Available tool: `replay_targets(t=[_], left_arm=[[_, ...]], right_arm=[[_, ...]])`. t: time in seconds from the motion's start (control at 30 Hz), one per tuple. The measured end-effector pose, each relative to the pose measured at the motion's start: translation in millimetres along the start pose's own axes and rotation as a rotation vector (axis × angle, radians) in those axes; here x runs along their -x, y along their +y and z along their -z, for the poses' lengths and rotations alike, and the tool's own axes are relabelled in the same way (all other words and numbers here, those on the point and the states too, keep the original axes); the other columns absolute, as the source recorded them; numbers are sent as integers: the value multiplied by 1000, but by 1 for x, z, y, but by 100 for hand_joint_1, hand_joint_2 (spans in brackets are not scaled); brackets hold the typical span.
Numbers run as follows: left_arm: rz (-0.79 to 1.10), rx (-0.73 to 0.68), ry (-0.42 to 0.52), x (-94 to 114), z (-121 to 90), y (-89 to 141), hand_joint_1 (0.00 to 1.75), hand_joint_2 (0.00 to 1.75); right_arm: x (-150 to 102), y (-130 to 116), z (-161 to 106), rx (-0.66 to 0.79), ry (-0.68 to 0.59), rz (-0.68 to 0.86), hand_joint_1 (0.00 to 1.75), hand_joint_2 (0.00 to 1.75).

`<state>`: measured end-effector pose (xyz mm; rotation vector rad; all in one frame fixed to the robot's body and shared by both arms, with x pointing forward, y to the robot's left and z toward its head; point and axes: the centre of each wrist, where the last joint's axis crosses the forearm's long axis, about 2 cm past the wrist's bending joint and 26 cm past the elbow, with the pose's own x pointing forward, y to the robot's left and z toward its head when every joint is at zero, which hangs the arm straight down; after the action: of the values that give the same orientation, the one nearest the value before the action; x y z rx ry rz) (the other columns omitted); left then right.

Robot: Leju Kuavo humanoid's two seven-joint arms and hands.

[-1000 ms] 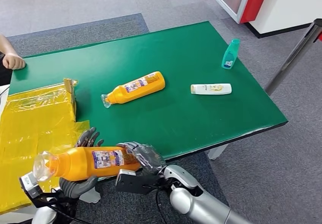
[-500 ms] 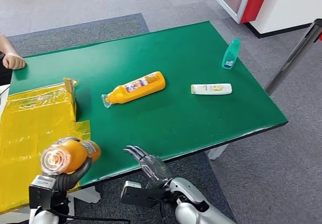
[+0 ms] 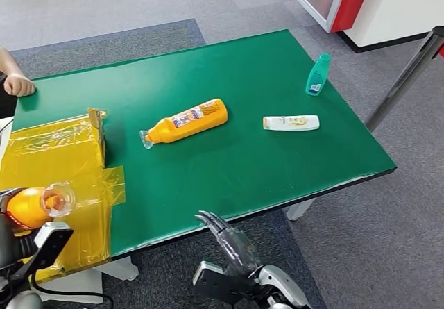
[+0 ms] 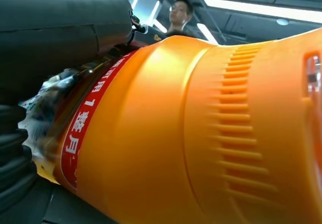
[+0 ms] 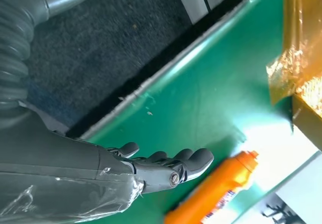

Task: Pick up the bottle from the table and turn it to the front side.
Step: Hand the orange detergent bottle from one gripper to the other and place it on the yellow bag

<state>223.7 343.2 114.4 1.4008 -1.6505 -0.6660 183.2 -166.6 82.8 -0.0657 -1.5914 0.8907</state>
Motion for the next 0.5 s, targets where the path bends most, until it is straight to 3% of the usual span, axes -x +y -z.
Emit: replay_targets(t=[0.23, 0.33, 0.5], left_arm=[[237, 179, -10, 30, 25, -21, 175, 175], [245, 223, -27, 25, 37, -37, 175, 175], [221, 317, -76, -2, 50, -60, 175, 175]], right_arm=[[8, 7, -9, -66, 7, 95, 0, 175], [11, 14, -10, -103, 5, 116, 0, 175], [14, 21, -8, -154, 8, 115, 0, 175]])
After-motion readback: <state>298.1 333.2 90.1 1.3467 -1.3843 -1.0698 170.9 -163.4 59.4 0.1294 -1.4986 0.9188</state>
